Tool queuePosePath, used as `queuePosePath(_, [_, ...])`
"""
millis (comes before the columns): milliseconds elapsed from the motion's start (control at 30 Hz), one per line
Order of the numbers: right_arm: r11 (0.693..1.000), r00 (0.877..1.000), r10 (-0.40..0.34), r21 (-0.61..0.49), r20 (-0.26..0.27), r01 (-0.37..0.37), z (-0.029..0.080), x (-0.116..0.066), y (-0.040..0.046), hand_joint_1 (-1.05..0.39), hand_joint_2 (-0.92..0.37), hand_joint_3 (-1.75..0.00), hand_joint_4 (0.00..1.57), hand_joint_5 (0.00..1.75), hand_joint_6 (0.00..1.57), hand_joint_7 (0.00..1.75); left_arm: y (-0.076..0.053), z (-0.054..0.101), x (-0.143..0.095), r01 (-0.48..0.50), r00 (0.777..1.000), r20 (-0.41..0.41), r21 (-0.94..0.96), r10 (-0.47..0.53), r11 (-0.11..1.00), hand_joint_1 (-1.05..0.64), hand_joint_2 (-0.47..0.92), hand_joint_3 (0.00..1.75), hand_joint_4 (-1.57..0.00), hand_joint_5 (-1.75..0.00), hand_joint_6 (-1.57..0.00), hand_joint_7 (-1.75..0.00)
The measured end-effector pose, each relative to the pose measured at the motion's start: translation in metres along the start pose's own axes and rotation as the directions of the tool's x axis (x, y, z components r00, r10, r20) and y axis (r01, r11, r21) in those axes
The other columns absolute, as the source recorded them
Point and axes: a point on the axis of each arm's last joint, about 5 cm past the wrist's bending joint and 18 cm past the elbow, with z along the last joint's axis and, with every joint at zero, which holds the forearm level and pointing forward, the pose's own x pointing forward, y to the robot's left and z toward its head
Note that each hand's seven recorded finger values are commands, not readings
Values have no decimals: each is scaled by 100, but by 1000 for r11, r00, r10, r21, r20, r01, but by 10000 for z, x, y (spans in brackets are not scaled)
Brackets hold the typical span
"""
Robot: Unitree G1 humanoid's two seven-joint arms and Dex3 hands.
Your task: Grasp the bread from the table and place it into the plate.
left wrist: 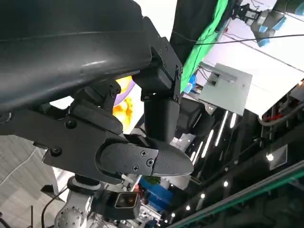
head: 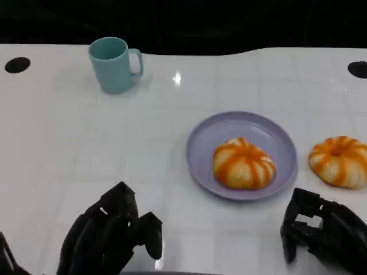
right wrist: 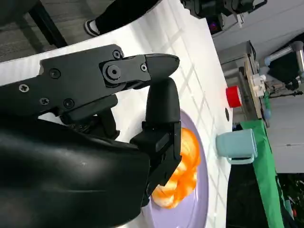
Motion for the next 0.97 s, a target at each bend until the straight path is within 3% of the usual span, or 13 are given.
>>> queuePosePath(367, [1000,1000,-3,-1,-10,3,8,-11,-5,-62,-92,-22,72,175,62,164,80,-55,-91,-12,999,-32,-15,12,1000,-76,92,21,-86,-175,-69,-154])
queuePosePath(967, [1000,1000,24,5,-5,-24,-34,-27,-19,-62,-92,-20,73,175,62,162,102,-45,-71,-15,999,-52,9,16,1000,-76,92,19,-88,-175,-71,-154])
